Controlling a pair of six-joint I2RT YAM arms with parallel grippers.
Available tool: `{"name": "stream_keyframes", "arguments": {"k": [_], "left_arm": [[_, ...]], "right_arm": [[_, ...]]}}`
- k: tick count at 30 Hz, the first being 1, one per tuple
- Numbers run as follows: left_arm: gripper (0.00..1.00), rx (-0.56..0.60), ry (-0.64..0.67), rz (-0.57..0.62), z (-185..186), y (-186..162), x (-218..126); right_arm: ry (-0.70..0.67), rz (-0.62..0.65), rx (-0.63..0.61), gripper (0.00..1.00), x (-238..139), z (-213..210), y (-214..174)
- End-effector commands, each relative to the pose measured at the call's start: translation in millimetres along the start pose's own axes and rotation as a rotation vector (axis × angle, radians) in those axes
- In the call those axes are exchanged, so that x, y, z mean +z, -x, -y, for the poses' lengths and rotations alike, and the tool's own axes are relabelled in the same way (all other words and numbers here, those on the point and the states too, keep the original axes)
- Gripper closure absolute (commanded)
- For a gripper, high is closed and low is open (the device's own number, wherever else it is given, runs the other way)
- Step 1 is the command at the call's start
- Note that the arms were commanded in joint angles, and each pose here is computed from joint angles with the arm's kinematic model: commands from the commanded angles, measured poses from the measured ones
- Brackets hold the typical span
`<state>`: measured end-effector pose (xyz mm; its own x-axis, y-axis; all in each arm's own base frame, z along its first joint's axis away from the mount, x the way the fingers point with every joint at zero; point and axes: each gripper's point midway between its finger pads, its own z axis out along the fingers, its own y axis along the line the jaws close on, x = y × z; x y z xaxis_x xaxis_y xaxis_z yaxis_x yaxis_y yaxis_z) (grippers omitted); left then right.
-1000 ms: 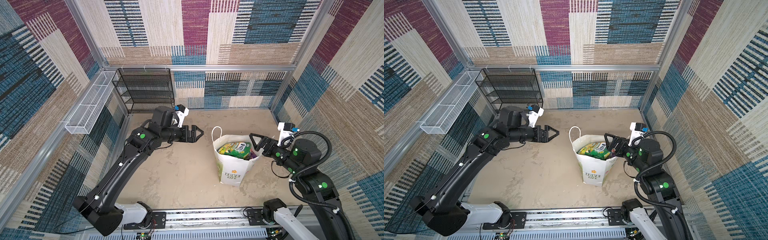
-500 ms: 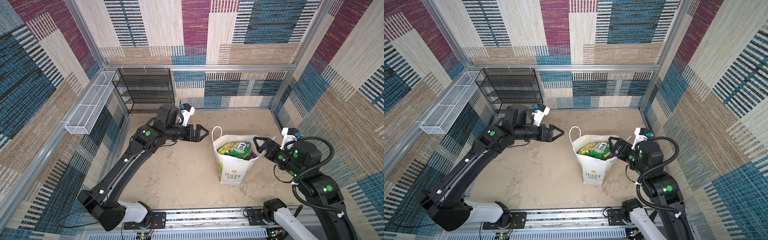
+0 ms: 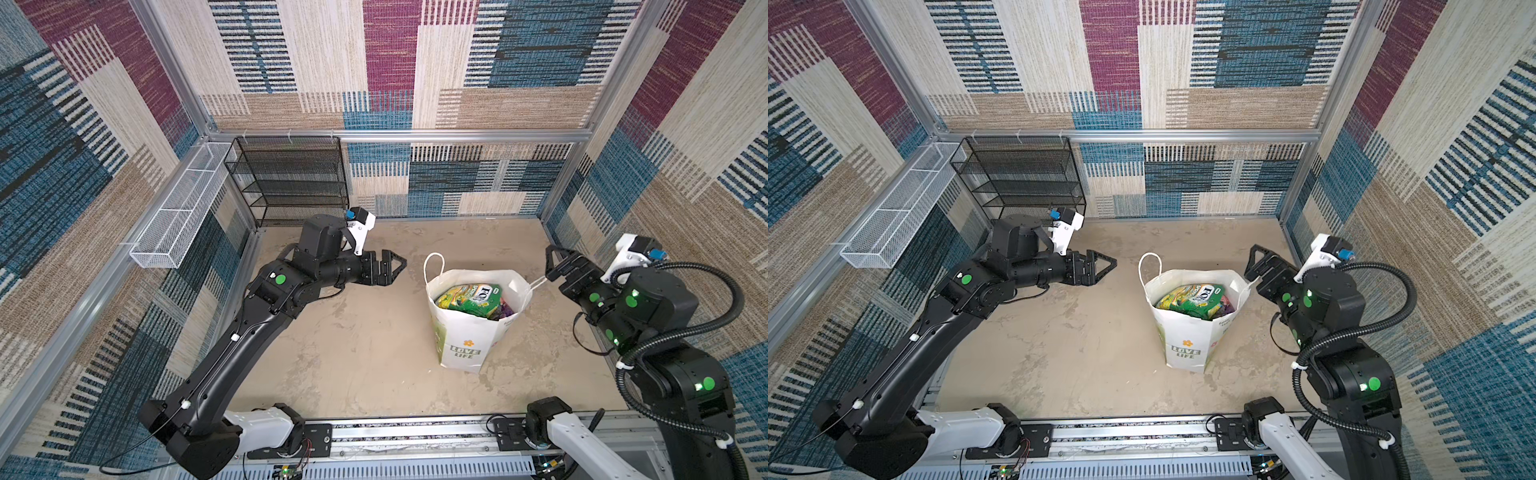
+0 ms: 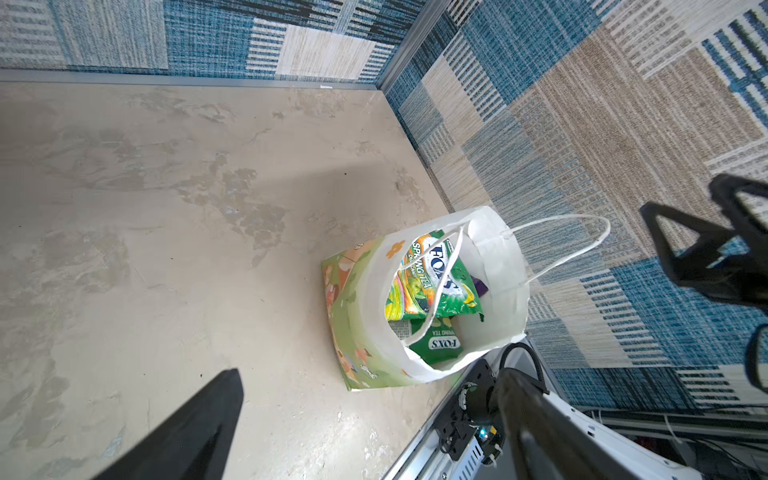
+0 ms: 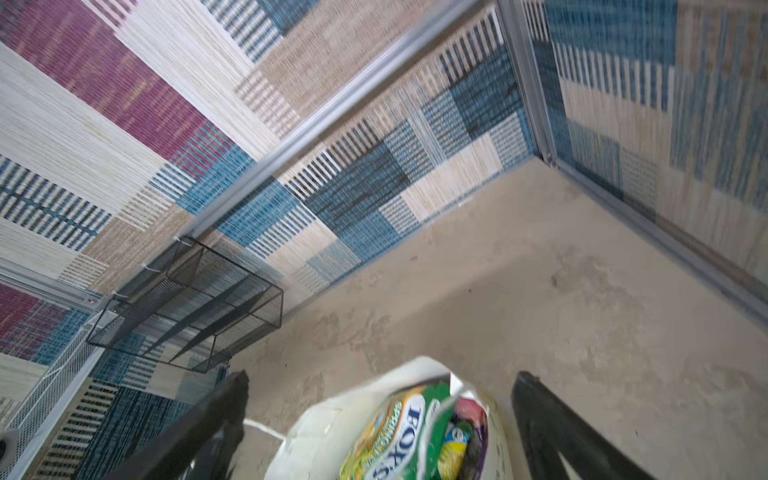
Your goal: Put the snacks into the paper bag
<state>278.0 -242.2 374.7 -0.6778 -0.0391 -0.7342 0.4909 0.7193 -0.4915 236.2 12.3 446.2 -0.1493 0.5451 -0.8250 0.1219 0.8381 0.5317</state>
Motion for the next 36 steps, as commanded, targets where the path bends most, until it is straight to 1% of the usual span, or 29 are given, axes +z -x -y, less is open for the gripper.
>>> {"name": "stream_keyframes", "arguments": {"k": [1, 2, 6, 8, 11, 15, 18, 19, 20, 21, 23, 24, 26, 28, 31, 33, 36], "left_arm": [[0.01, 0.005, 0.103, 0.103, -17.4, 15.9, -8.4], [0.01, 0.001, 0.142, 0.122, -25.0, 16.3, -11.8], [0.01, -0.014, 0.368, 0.194, -76.9, 12.4, -19.8], [0.01, -0.023, 0.447, 0.22, -102.0, 5.8, -19.4], [0.01, -0.057, 0.535, 0.253, -136.1, -6.2, -17.4], [0.0, -0.146, 0.623, 0.321, -177.5, -25.6, -13.5], [0.0, -0.181, 0.66, 0.391, -197.8, -35.2, -13.6], [0.0, -0.174, 0.676, 0.414, -203.1, -36.8, -15.0], [0.0, -0.162, 0.697, 0.433, -208.3, -37.9, -16.7], [0.0, -0.157, 0.736, 0.448, -216.2, -42.1, -19.2], [0.01, -0.153, 0.81, 0.475, -232.4, -51.3, -25.0], [0.01, -0.14, 0.845, 0.486, -240.4, -56.9, -27.2], [0.01, -0.096, 0.902, 0.5, -253.9, -67.7, -29.9], [0.01, -0.045, 0.95, 0.505, -264.4, -76.3, -32.1], [0.01, 0.038, 1.03, 0.475, -277.0, -85.0, -33.2], [0.01, 0.067, 1.107, 0.462, -289.0, -91.4, -36.5], [0.01, 0.08, 1.161, 0.461, -301.9, -96.5, -38.1]], "right_arm": [[-0.076, 0.161, -0.1, 0.0, 22.1, -2.9, 37.7], [-0.105, 0.177, -0.123, 0.0, 31.6, -0.9, 39.4], [-0.268, 0.262, -0.225, 0.0, 75.7, 26.3, 36.5], [-0.338, 0.286, -0.226, 0.0, 93.0, 49.5, 34.0], [-0.388, 0.27, -0.158, 0.0, 117.9, 91.1, 30.6], [-0.395, 0.278, -0.084, 0.0, 142.5, 150.6, 9.8], [-0.371, 0.226, -0.024, 0.0, 157.7, 186.5, -11.3], [-0.349, 0.208, -0.02, 0.0, 163.0, 192.2, -17.9], [-0.337, 0.197, -0.043, 0.0, 166.6, 195.0, -23.8], [-0.342, 0.189, -0.068, 0.0, 169.0, 200.9, -32.4], [-0.38, 0.19, -0.075, 0.0, 167.7, 218.5, -51.8], [-0.37, 0.193, -0.098, 0.0, 167.1, 221.9, -60.7], [-0.305, 0.191, -0.162, 0.0, 167.1, 221.5, -81.5], [-0.27, 0.214, -0.186, 0.0, 163.3, 225.4, -99.2], [-0.246, 0.2, -0.193, 0.0, 161.2, 232.2, -123.1], [-0.227, 0.197, -0.199, 0.0, 161.2, 232.9, -131.6], [-0.206, 0.191, -0.217, 0.0, 159.9, 234.6, -143.6]]}}
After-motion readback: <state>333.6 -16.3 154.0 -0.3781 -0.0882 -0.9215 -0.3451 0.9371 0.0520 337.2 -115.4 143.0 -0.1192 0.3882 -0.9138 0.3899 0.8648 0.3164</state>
